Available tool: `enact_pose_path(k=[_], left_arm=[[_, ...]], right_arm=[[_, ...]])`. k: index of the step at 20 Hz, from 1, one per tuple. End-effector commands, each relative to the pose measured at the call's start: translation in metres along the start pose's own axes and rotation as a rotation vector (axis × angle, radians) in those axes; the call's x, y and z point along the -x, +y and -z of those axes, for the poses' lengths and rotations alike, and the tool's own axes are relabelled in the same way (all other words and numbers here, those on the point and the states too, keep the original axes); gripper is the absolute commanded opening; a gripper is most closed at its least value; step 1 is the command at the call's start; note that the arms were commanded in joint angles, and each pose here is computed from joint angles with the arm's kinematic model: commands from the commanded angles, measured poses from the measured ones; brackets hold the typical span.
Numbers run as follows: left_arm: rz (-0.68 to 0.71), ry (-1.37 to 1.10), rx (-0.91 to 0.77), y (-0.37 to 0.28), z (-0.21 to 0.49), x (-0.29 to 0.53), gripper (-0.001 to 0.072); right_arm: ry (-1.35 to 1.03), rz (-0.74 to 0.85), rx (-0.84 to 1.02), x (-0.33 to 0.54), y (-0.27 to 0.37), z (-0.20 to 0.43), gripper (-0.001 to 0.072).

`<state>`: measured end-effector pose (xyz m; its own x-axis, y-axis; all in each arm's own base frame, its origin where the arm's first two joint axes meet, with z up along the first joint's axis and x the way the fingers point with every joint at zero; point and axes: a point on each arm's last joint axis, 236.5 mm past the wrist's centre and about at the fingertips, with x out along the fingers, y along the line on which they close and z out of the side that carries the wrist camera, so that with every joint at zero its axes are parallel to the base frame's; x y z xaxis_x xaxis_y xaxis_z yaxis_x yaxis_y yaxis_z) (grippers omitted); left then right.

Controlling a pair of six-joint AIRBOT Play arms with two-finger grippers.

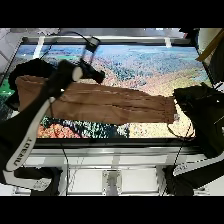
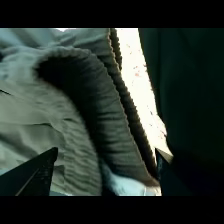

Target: Fold the clothes and pants, and hang the long-sleeved shirts on hangers.

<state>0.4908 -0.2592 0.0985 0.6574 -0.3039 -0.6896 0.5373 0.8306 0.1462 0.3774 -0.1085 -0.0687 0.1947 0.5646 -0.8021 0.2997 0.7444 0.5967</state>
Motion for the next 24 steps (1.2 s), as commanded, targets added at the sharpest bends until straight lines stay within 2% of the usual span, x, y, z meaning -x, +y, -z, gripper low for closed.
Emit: enact_pose_path(k=[1,8,10,11,12,13,14,15,19,24], left_arm=[[0.065,0.051,-0.085,-0.05,0.018,-0.033,0.07],[0.075,0.074,-0.094,-0.057,0.026,-0.043,0.07],[0.075,0.074,-0.094,-0.057,0.026,-0.043,0.07],[0.075,0.074,-0.094,-0.057,0.027,-0.043,0.07],[0.075,0.077,-0.094,-0.057,0.028,-0.044,0.0683],[0.076,0.081,-0.094,-0.058,0.029,-0.045,0.0508],[0.077,0.088,-0.094,-0.058,0.032,-0.047,0.0211],[0.086,0.098,-0.09,-0.061,0.035,-0.05,0.0023],[0.225,0.179,0.03,-0.107,0.062,-0.071,0.0015],[0.357,0.374,0.081,-0.172,0.127,-0.098,0.0015]], right_arm=[[0.041,-0.034,0.035,-0.023,-0.006,0.002,0.0713],[0.118,-0.028,0.129,-0.059,0.018,0.009,0.0701],[0.132,-0.058,0.158,-0.069,0.039,0.01,0.0672],[0.136,-0.094,0.174,-0.071,0.053,0.012,0.0532],[0.136,-0.139,0.185,-0.07,0.067,0.012,0.0329],[0.131,-0.182,0.191,-0.066,0.081,0.012,0.0209],[0.122,-0.226,0.199,-0.057,0.096,0.011,0.0119],[0.106,-0.268,0.215,-0.045,0.112,0.009,0.0029],[-0.019,-0.438,0.287,0.014,0.202,-0.006,0.0032],[-0.046,-0.424,0.337,0.043,0.29,-0.005,0.0031]])
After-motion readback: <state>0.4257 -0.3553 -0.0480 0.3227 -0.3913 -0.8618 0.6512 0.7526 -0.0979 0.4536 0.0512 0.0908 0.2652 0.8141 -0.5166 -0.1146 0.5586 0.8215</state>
